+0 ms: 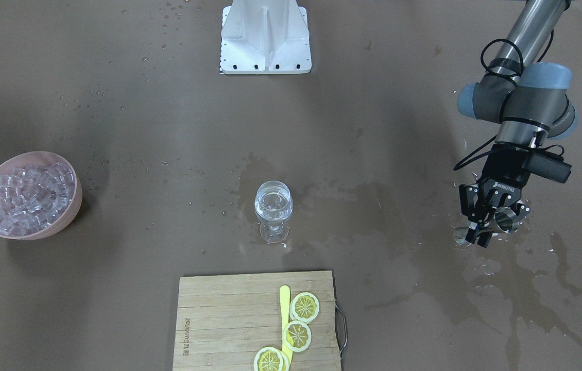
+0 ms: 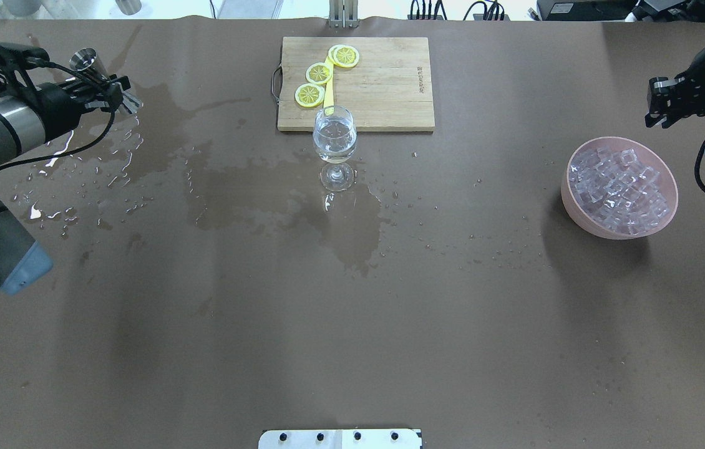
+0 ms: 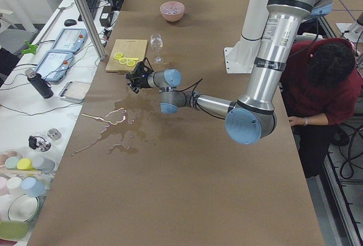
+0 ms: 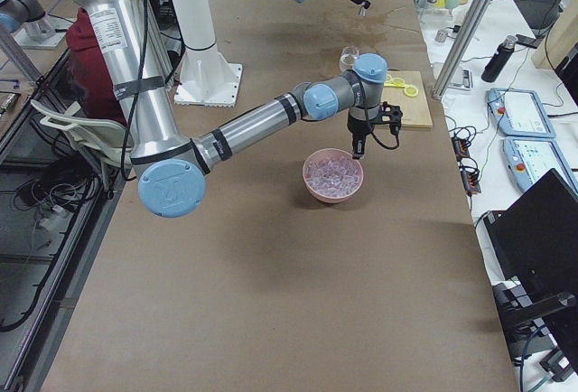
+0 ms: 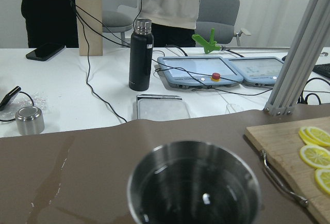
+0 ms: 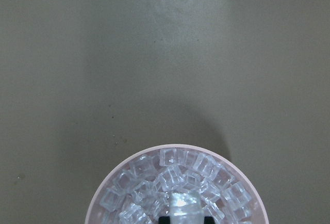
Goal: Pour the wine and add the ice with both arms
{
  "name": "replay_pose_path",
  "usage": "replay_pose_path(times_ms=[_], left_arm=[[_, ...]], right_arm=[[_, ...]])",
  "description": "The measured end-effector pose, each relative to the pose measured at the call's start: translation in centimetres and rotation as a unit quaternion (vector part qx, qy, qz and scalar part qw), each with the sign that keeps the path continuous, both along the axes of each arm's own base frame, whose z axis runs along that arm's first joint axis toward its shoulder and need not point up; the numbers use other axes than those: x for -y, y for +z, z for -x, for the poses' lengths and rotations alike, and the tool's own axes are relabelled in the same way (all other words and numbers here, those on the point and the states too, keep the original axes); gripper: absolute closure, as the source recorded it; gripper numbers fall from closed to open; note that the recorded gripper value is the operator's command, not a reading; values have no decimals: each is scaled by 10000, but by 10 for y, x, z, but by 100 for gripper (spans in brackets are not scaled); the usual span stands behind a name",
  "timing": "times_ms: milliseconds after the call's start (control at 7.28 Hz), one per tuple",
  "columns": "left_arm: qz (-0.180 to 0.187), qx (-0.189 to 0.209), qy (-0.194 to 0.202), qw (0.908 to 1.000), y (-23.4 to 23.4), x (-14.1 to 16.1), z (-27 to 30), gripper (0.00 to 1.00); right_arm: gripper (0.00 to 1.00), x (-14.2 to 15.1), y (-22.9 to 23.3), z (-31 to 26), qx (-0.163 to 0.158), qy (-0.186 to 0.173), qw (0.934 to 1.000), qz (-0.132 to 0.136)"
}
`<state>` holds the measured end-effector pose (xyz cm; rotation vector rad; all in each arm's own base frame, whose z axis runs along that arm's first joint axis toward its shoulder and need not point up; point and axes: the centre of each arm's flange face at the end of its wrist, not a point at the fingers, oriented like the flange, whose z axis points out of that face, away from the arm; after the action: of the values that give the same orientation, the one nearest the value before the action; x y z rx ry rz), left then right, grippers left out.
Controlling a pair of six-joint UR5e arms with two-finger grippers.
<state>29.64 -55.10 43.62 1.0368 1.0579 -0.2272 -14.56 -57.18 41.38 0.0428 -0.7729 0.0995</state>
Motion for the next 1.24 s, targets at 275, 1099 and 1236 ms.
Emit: replay_pose_path(times_ms=[275, 1099, 1236], left_arm=[[-109, -157, 217, 9996, -25, -17, -24, 100], [192, 649, 547, 9962, -167, -39, -50, 100], [212, 716, 596, 9954, -185, -38, -60, 100]], right_arm=[[95, 2, -4, -2, 62, 8, 10000, -3], [95, 12, -30, 1, 153, 35, 9998, -153], [95, 13, -32, 2, 157, 37, 9997, -170]])
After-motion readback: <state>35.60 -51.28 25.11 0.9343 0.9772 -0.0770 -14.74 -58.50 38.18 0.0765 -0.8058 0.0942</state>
